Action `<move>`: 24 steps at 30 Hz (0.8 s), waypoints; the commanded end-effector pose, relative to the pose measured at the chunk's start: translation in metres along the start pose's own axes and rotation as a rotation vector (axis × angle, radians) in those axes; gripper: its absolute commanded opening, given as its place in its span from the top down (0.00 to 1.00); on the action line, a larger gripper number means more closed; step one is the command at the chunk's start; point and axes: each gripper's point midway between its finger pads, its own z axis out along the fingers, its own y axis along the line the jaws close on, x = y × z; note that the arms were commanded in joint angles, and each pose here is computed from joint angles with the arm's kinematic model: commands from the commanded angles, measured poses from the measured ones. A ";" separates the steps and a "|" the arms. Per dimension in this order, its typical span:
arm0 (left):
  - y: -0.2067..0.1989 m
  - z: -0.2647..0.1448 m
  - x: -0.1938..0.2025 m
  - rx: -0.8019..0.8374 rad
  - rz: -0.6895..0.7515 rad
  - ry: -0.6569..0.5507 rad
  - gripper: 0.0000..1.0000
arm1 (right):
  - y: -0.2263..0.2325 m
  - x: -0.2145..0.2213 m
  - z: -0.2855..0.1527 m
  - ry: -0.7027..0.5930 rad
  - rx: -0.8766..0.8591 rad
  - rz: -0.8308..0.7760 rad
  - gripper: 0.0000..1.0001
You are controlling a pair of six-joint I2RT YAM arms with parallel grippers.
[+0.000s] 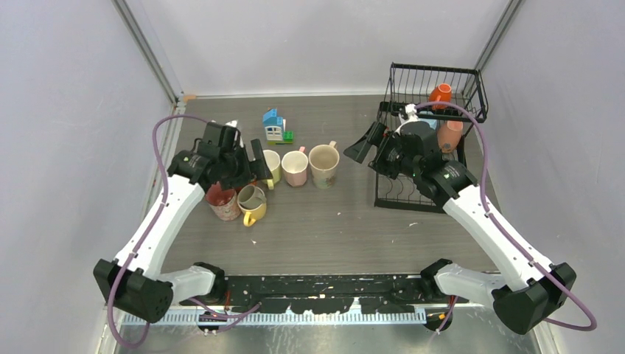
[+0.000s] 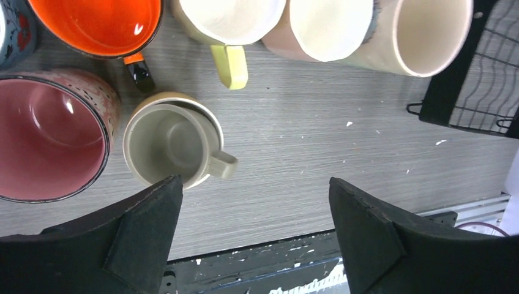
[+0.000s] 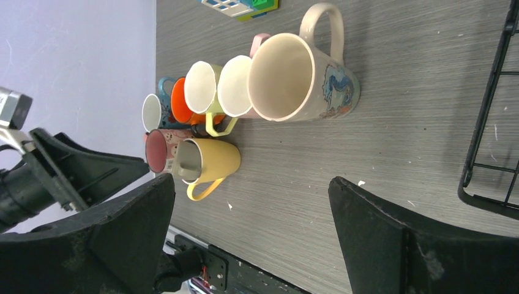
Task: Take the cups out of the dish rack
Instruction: Unload the cup from the dish rack.
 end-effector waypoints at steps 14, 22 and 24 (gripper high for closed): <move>-0.061 -0.065 -0.004 0.377 0.130 -0.091 0.00 | 0.027 -0.088 -0.025 -0.242 0.100 -0.052 0.00; -0.072 -0.075 0.003 0.446 0.152 -0.075 0.00 | 0.000 -0.176 -0.033 -0.418 0.195 -0.009 0.00; -0.072 -0.075 0.005 0.452 0.156 -0.065 0.00 | -0.007 -0.196 -0.031 -0.452 0.209 0.007 0.00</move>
